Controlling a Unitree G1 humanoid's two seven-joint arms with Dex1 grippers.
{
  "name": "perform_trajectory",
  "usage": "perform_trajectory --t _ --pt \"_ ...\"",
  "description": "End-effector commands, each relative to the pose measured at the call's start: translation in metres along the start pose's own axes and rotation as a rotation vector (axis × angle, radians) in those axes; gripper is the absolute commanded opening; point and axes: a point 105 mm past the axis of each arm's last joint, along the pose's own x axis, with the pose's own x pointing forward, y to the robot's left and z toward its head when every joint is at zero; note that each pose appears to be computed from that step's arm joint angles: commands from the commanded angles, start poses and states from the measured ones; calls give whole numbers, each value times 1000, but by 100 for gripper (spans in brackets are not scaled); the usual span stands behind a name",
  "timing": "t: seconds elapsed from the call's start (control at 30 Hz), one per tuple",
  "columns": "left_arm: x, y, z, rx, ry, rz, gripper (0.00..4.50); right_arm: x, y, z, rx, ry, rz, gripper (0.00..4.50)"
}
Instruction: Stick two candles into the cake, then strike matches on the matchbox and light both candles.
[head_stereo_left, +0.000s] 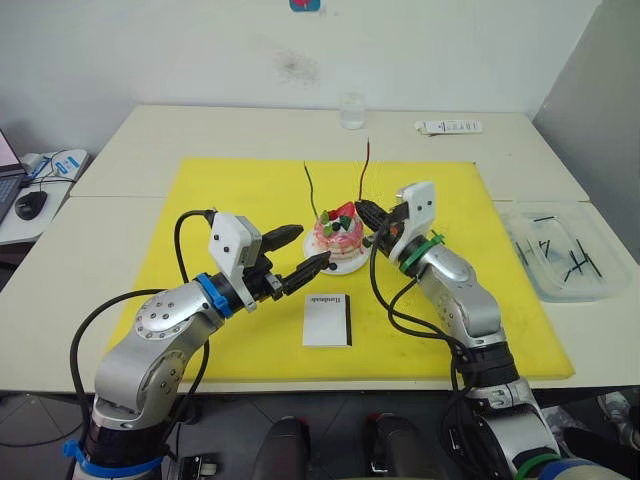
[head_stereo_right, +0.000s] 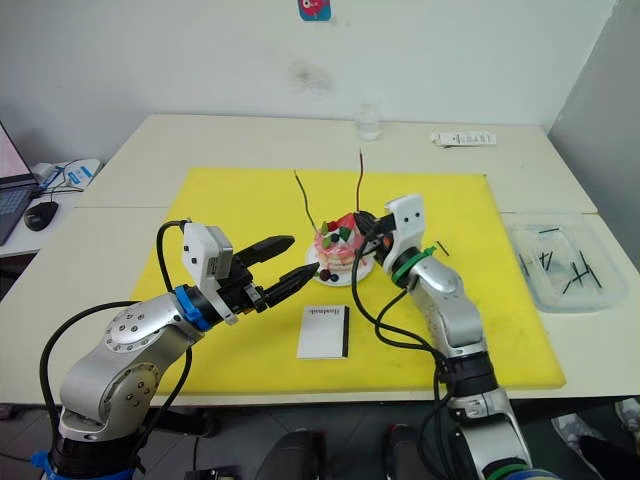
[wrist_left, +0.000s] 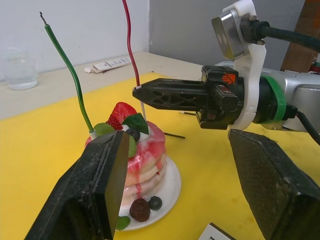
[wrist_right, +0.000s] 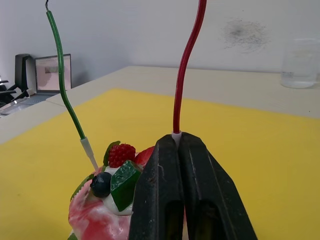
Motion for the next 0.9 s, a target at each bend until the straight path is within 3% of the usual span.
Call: perform_trajectory --t 0.03,0.9 --pt "-1 -4 12 32 -38 -14 355 1 1 7 -16 -32 2 4" --pt "0 -8 13 27 -40 -24 355 -4 7 -9 21 4 -10 4"
